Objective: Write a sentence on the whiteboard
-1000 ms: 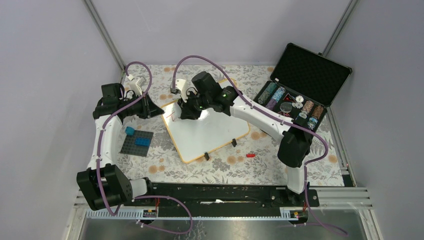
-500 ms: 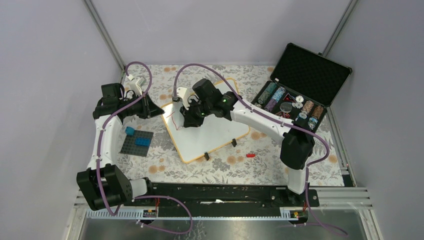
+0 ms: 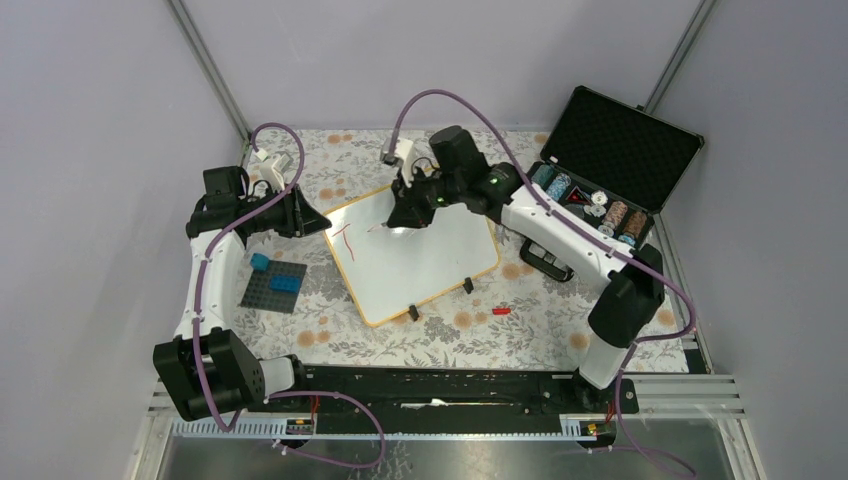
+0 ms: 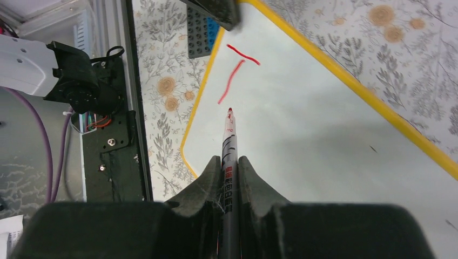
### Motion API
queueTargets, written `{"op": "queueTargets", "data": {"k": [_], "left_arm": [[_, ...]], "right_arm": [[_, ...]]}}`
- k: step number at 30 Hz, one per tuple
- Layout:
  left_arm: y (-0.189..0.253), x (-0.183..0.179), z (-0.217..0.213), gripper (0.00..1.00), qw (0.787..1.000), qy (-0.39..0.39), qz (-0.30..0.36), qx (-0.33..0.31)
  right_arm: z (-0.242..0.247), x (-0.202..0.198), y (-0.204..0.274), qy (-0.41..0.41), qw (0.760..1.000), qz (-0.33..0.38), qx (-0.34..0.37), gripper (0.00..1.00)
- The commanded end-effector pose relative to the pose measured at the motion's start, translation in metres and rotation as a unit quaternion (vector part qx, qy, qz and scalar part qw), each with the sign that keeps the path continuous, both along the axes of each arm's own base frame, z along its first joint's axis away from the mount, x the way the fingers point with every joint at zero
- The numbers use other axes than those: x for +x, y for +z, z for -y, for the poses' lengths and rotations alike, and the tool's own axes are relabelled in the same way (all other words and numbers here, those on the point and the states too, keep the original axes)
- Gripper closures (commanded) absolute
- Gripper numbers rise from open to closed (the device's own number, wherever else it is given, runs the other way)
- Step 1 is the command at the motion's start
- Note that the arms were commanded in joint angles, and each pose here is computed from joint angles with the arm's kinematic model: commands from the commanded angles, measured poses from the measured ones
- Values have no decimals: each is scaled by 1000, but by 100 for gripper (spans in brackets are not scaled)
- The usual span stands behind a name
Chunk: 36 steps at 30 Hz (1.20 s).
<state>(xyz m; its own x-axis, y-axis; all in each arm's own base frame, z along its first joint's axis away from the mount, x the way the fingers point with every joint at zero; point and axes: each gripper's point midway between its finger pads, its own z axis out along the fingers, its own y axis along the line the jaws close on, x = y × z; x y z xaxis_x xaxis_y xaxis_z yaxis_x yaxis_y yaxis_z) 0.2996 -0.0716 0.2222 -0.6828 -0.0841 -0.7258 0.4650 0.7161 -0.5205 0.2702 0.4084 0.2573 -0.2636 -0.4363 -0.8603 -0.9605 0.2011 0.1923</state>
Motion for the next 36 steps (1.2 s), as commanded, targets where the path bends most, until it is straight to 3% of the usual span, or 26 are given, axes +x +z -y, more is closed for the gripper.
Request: {"op": "queueTargets", "data": {"k": [1, 11, 36], "left_arm": [[16, 0, 3, 67, 999, -16, 38, -4], [14, 0, 3, 69, 999, -16, 36, -4], [12, 1, 4, 75, 999, -18, 30, -10]], "right_arm": [[19, -3, 17, 3, 999, -23, 26, 100], [14, 5, 8, -18, 999, -29, 35, 100], [-22, 9, -7, -25, 999, 40, -2, 100]]}}
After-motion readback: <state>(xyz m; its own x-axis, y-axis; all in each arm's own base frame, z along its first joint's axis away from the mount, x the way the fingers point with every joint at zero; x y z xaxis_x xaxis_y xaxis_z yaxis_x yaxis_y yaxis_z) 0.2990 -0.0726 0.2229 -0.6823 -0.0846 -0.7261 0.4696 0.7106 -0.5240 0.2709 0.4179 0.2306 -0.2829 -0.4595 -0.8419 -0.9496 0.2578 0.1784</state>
